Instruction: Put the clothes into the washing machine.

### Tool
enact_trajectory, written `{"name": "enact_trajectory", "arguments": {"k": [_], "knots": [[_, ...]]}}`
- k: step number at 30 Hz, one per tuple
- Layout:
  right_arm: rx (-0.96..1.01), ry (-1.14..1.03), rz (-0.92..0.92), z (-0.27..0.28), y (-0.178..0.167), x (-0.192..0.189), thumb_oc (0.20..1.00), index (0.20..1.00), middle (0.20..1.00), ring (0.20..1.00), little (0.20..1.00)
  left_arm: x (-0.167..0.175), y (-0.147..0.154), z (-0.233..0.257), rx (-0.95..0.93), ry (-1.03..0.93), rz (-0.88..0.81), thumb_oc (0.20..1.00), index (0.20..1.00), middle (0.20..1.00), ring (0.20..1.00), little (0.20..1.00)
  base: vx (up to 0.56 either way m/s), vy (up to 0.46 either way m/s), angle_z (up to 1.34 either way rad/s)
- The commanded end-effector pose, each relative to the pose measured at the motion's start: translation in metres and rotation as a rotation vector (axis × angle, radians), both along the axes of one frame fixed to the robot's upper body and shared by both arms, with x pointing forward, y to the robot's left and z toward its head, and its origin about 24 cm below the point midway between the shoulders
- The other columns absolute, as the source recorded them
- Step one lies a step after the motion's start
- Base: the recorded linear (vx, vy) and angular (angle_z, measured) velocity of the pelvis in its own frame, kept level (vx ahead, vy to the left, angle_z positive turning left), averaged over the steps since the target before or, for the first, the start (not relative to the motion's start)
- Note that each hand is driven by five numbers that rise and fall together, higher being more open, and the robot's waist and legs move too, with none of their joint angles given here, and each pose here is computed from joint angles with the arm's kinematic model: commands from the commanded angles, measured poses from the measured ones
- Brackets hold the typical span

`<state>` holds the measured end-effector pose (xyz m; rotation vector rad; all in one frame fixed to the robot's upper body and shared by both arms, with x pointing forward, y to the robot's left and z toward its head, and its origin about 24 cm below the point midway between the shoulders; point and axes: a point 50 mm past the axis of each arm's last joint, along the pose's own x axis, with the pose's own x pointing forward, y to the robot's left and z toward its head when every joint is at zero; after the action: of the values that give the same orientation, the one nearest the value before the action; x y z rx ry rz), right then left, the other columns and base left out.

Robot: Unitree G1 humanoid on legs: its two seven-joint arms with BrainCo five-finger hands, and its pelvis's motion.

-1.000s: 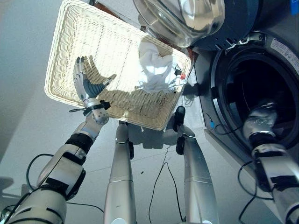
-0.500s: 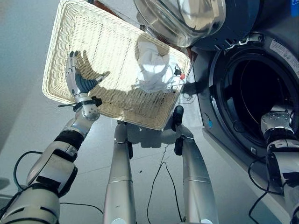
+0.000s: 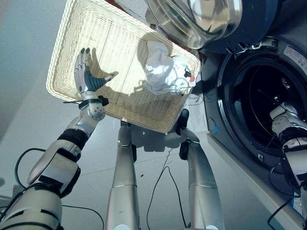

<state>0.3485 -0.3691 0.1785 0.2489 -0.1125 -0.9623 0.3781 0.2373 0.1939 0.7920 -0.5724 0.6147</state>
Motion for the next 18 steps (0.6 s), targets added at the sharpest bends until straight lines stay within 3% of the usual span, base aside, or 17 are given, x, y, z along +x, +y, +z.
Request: {"name": "enact_trajectory", "arguments": {"k": [1,5,11,18], "knots": [[-0.195,0.022,0.022,0.012,0.008,0.003,1.0,1.0,1.0,1.0,1.0,0.003,-0.006,0.015,-0.073,-0.061,-0.013,1.0,1.0,1.0,1.0,1.0,-0.01,0.043,0.04],[-0.382,0.01,0.092,0.014,0.055,0.019,1.0,1.0,1.0,1.0,1.0,0.005,-0.014,0.009,-0.136,-0.067,-0.015,1.0,1.0,1.0,1.0,1.0,-0.01,0.065,0.0],[-0.561,0.027,0.179,0.007,0.098,0.028,1.0,1.0,1.0,1.0,1.0,0.005,-0.019,-0.002,-0.198,-0.059,-0.027,1.0,1.0,1.0,1.0,1.0,0.0,0.069,0.02],[-0.624,0.031,0.281,-0.013,0.13,0.029,1.0,1.0,1.0,1.0,1.0,0.003,-0.018,-0.012,-0.281,-0.067,-0.015,1.0,1.0,1.0,1.0,1.0,-0.01,0.068,-0.05]]}}
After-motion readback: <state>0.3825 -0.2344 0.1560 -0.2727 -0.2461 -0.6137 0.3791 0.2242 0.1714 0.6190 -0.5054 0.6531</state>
